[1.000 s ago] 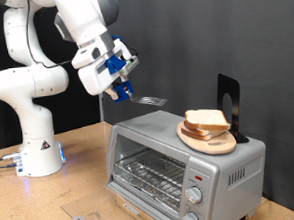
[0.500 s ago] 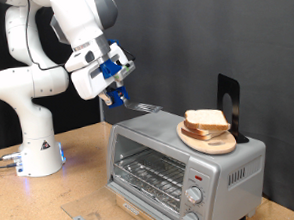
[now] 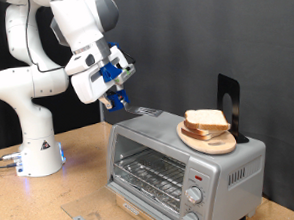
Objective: Make a piece of toast with the oven
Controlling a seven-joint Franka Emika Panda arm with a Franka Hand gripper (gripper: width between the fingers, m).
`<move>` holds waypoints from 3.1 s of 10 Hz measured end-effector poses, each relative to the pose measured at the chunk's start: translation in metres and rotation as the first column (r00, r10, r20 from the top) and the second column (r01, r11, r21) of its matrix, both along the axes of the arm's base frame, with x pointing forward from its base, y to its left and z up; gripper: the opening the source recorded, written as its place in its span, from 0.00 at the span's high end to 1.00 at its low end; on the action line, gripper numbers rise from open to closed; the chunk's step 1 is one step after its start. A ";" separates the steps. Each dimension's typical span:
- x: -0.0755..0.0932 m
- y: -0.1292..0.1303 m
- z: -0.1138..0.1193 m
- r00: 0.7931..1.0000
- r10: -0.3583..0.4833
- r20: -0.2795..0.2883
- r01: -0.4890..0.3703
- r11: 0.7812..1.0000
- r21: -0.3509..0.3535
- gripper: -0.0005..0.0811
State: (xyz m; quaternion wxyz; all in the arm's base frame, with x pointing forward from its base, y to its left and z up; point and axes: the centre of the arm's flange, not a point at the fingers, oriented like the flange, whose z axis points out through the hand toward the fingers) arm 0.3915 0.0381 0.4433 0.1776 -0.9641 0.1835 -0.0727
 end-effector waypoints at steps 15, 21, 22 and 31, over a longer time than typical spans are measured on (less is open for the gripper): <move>0.047 0.036 0.015 0.996 -0.030 -0.087 0.022 0.995 -0.097 0.40; 0.061 0.040 0.008 0.996 -0.057 -0.073 0.050 0.995 -0.088 0.40; 0.063 0.042 0.006 0.996 -0.056 -0.076 0.049 0.995 -0.089 0.40; 0.065 0.060 0.001 0.996 -0.035 -0.080 0.027 0.995 -0.097 0.40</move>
